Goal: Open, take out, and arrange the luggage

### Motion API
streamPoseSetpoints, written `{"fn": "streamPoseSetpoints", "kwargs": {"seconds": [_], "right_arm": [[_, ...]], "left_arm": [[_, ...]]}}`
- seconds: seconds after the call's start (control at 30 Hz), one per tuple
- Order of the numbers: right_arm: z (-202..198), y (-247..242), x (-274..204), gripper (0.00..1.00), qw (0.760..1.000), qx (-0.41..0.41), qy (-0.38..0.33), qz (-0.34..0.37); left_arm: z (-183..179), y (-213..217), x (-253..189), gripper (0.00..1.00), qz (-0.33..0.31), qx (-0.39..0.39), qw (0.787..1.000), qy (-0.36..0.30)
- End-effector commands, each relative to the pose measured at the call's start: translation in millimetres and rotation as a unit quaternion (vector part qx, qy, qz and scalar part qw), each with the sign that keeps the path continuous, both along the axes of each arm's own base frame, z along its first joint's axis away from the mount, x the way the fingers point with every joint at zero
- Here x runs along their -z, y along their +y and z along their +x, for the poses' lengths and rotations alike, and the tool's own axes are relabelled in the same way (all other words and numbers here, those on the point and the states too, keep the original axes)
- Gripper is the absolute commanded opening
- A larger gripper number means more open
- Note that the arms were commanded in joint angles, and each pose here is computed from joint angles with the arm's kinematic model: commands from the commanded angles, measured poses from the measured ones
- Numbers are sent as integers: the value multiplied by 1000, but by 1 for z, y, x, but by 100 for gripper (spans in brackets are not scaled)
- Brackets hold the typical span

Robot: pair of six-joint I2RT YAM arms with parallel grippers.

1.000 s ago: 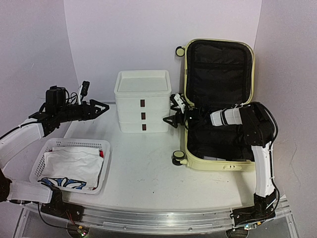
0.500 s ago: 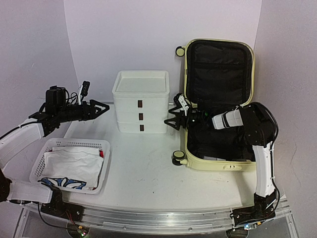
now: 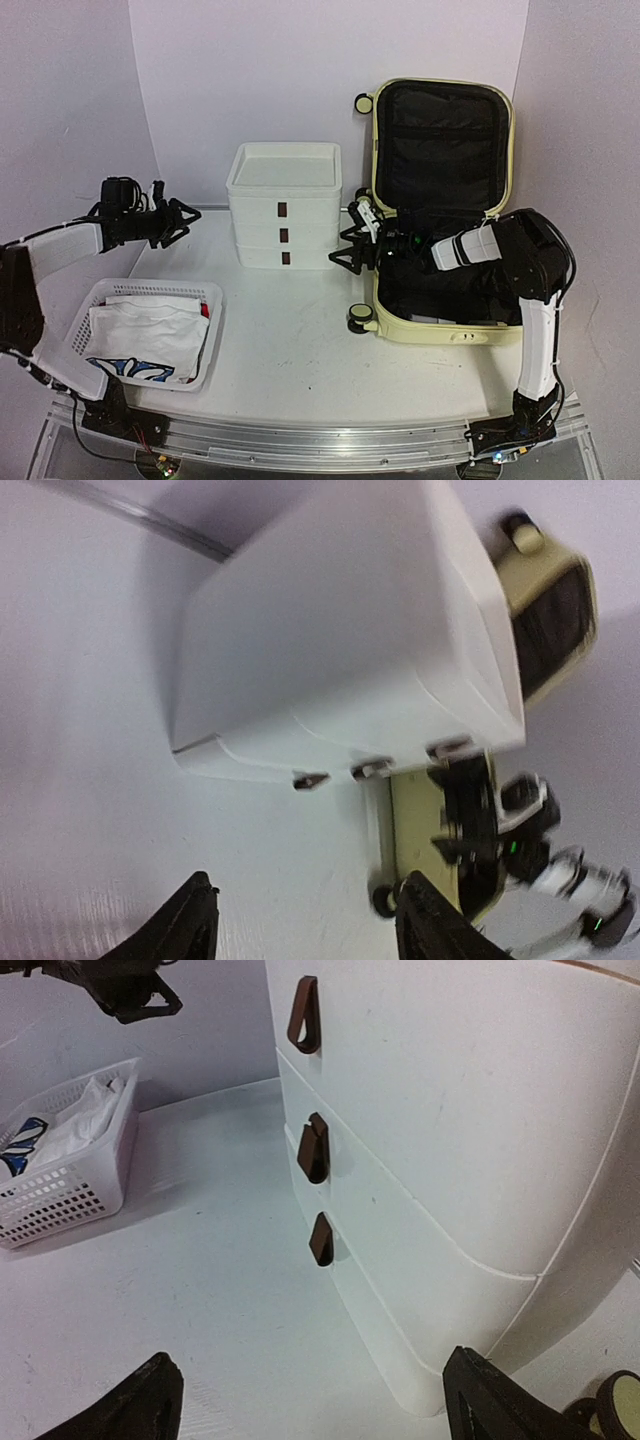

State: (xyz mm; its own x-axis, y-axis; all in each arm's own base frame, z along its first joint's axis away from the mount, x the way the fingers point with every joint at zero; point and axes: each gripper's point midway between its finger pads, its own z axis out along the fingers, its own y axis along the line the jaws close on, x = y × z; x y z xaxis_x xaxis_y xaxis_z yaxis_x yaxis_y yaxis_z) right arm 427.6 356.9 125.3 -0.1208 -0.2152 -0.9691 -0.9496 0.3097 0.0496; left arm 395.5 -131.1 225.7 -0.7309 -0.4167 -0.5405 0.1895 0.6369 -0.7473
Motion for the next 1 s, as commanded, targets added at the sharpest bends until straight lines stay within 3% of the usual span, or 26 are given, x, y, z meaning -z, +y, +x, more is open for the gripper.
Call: {"fn": "streamPoseSetpoints", "kwargs": {"seconds": [0.0, 0.17, 0.5, 0.73, 0.97], "right_arm": [[34, -18, -24, 96, 995, 88, -49, -12], [47, -8, -33, 98, 996, 75, -54, 4], [57, 0, -13, 98, 997, 58, -48, -8], [56, 14, -12, 98, 999, 13, -33, 6], [41, 21, -20, 98, 999, -35, -12, 23]], "left_arm": [[51, 22, 20, 52, -55, -50, 994, 79], [92, 17, 54, 49, -54, -33, 992, 109], [145, -40, 55, 62, -42, 40, 996, 73], [151, -61, 70, 63, -32, 56, 994, 84], [123, -70, 81, 60, 18, 87, 990, 106]]}}
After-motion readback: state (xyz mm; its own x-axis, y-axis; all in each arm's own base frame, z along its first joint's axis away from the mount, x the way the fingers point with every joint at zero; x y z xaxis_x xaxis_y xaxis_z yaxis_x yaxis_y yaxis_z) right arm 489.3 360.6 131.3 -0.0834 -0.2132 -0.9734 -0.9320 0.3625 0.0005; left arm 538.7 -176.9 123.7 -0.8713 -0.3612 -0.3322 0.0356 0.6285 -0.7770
